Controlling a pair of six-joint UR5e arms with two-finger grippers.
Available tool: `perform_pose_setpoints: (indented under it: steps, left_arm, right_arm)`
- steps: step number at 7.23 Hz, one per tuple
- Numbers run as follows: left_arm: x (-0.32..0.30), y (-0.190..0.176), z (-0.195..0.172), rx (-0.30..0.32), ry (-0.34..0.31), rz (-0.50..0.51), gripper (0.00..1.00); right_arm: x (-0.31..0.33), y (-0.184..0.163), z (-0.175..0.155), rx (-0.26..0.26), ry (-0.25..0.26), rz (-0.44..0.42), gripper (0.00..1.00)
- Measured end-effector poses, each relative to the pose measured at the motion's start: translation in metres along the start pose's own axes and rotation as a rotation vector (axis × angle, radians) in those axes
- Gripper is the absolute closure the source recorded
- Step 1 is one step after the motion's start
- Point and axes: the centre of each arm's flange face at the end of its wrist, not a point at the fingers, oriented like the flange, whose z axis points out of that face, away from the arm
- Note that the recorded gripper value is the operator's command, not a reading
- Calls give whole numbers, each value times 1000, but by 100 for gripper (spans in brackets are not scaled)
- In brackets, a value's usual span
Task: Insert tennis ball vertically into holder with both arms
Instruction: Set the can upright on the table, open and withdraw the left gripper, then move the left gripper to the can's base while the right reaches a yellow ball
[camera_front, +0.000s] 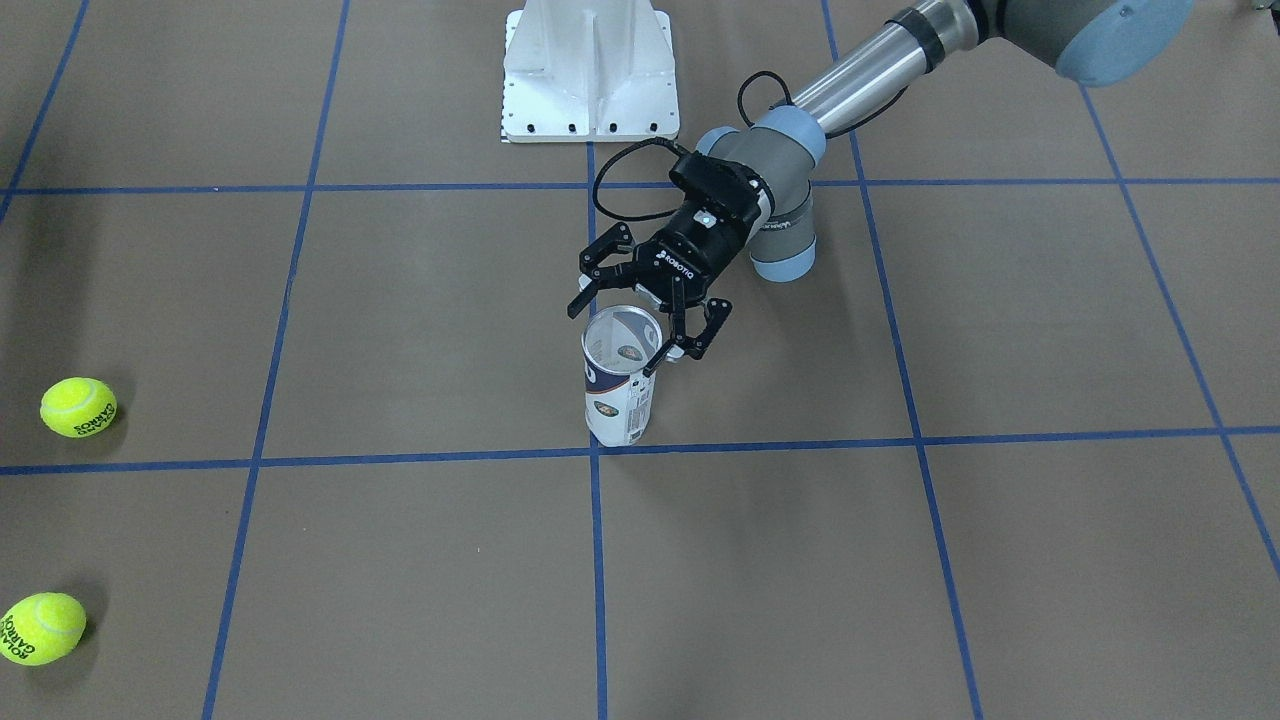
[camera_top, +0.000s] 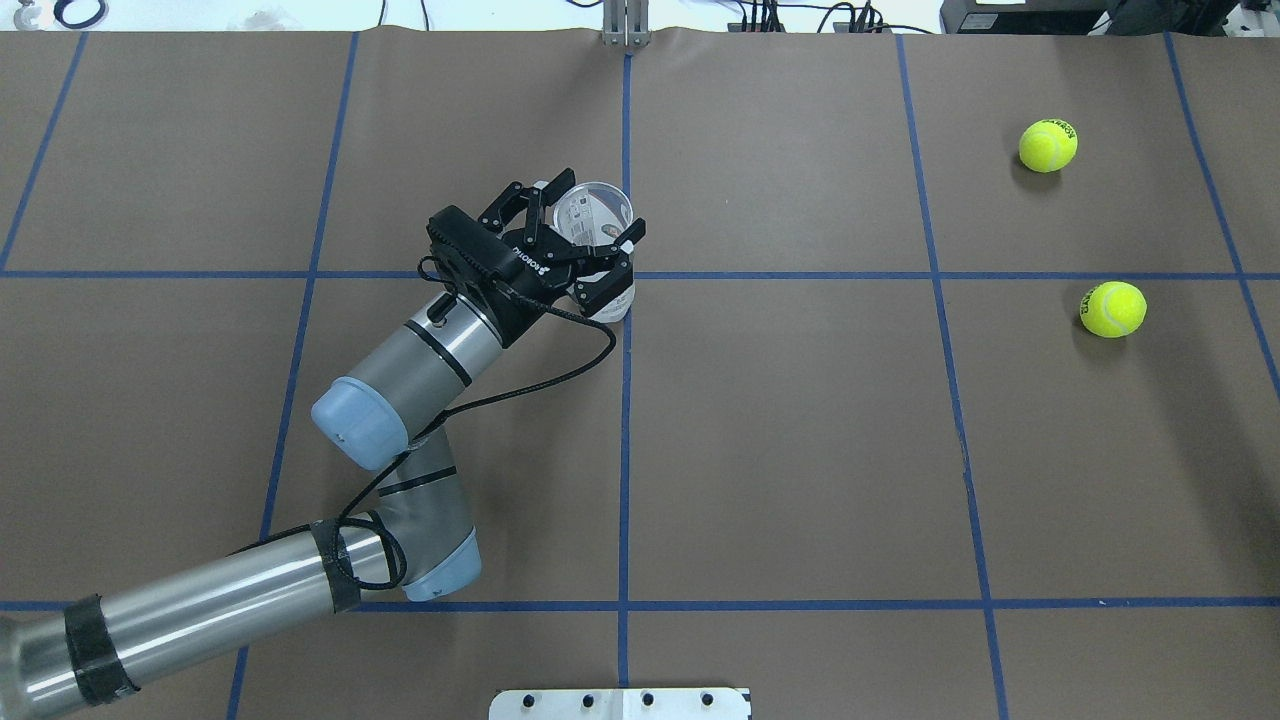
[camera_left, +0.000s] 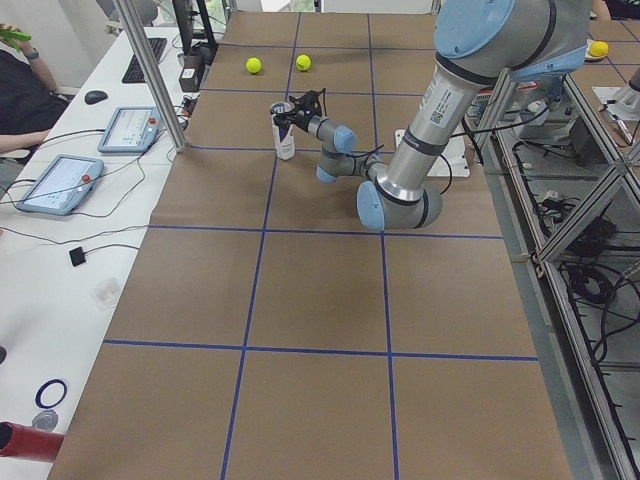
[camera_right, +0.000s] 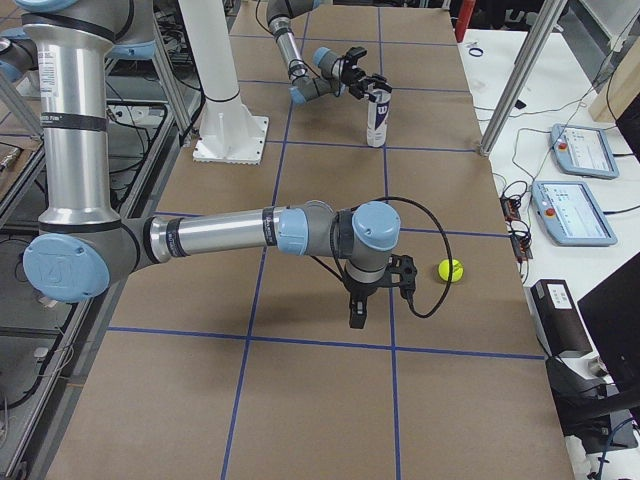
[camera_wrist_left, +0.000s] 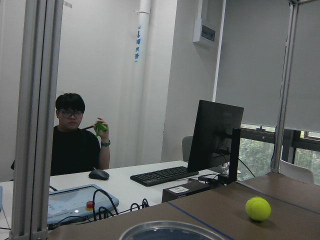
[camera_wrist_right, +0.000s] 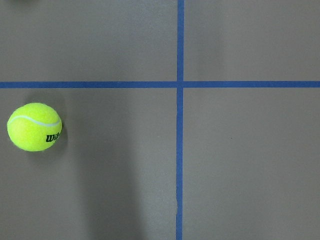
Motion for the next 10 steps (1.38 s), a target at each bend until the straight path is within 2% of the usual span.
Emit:
perform_pose_setpoints:
  steps: [2,3,4,5,6,8,10]
  left_arm:
    - [5,-21,2,32,11,-13,0]
    - [6,-46,7,49,7,-9,0]
    - [3,-79,15,35,-20,20,0]
    - [-5,-105,13,-14,-65,59,0]
    - [-21,-115,-11,-83,-111,75,0]
    - [-60,-112,-86,-236,-207,14,1]
    - [-69,-91,-109,-483,-324,-42,4]
  right_arm:
    - [0,0,0,0,1,0,0]
    - [-1,0,-2,4,1,-3,0]
    - [-6,-1,-7,15,2,-13,0]
    - [-13,-3,-14,34,5,-33,0]
    - [-21,-8,-23,58,8,-55,0]
    - [-25,-13,-27,74,12,-53,0]
    - [-25,-14,-23,66,-3,45,0]
